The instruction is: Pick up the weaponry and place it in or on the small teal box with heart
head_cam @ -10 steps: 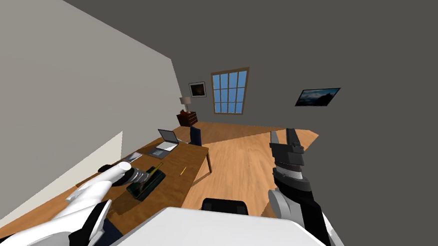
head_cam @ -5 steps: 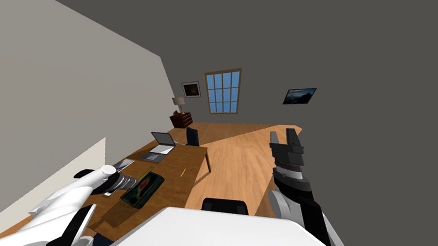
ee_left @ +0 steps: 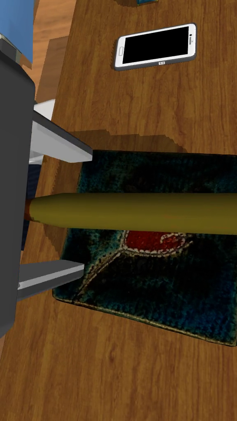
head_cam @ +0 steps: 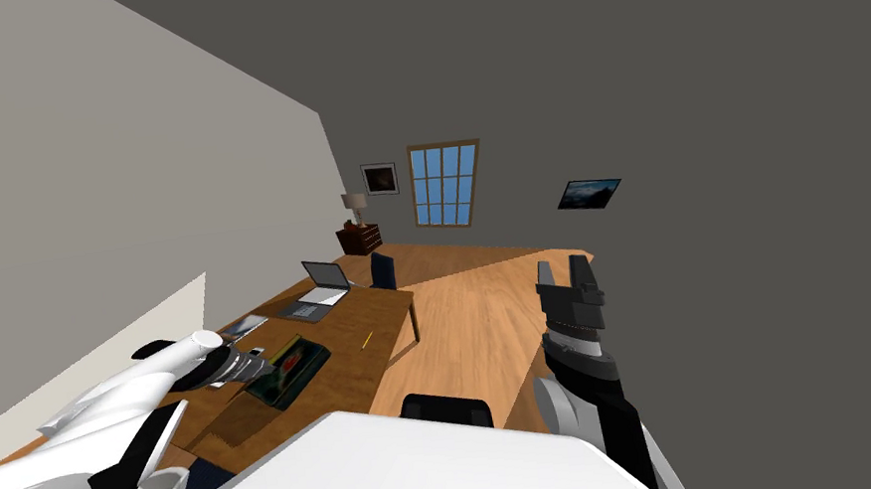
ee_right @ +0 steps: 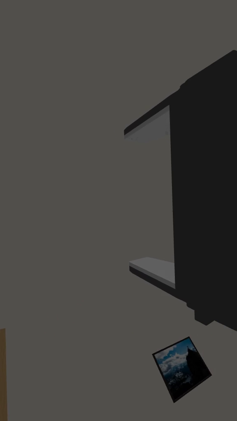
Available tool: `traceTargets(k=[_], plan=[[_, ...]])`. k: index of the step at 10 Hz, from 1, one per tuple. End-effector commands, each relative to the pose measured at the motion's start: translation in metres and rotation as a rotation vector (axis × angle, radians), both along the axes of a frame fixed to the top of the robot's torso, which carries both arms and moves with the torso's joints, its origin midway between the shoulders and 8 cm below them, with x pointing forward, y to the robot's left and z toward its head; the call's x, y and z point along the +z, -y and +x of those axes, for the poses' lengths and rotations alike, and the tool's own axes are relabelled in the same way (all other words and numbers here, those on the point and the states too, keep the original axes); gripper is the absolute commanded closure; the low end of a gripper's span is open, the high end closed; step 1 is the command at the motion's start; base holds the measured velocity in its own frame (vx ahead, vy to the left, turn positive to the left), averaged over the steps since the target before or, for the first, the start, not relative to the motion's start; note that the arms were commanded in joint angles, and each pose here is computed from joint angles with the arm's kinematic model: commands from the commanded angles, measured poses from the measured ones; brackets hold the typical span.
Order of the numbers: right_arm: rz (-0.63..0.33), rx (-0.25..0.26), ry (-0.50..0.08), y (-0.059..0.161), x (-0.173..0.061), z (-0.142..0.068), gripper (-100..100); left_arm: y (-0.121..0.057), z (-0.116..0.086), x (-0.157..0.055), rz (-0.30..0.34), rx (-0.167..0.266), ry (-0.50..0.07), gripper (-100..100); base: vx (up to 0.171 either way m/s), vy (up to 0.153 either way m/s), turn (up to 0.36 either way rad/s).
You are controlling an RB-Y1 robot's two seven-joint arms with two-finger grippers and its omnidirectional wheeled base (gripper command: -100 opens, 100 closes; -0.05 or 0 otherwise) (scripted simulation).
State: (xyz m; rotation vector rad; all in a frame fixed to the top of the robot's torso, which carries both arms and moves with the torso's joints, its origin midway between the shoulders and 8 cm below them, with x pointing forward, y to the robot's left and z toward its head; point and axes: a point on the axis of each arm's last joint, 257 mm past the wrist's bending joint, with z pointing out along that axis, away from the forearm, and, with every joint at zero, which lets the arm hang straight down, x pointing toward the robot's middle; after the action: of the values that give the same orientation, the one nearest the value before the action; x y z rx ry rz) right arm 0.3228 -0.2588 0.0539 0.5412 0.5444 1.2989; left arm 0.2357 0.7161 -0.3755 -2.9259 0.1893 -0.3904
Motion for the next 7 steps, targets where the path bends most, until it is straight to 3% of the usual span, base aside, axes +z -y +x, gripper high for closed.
traceTargets(k=[1, 4, 5, 6, 7], plan=[[0.0, 0.0, 0.0, 0.0, 0.0, 0.0, 0, 0.0, 0.0, 0.0, 0.0, 0.0, 0.0, -100, 0.0, 0.0, 0.0], [0.0, 0.0, 0.0, 0.0, 0.0, 0.0, 0, 0.0, 0.0, 0.0, 0.0, 0.0, 0.0, -100, 0.0, 0.0, 0.0], [0.0, 0.0, 0.0, 0.0, 0.0, 0.0, 0, 0.0, 0.0, 0.0, 0.0, 0.0, 0.0, 0, 0.0, 0.0, 0.0], [0.0, 0.0, 0.0, 0.0, 0.0, 0.0, 0, -0.005, 0.002, 0.017, 0.0, -0.003, 0.002, -100, 0.0, -0.018, 0.019], [0.0, 0.0, 0.0, 0.0, 0.0, 0.0, 0, -0.008, 0.004, 0.028, 0.0, -0.006, 0.003, -100, 0.004, -0.036, 0.038]])
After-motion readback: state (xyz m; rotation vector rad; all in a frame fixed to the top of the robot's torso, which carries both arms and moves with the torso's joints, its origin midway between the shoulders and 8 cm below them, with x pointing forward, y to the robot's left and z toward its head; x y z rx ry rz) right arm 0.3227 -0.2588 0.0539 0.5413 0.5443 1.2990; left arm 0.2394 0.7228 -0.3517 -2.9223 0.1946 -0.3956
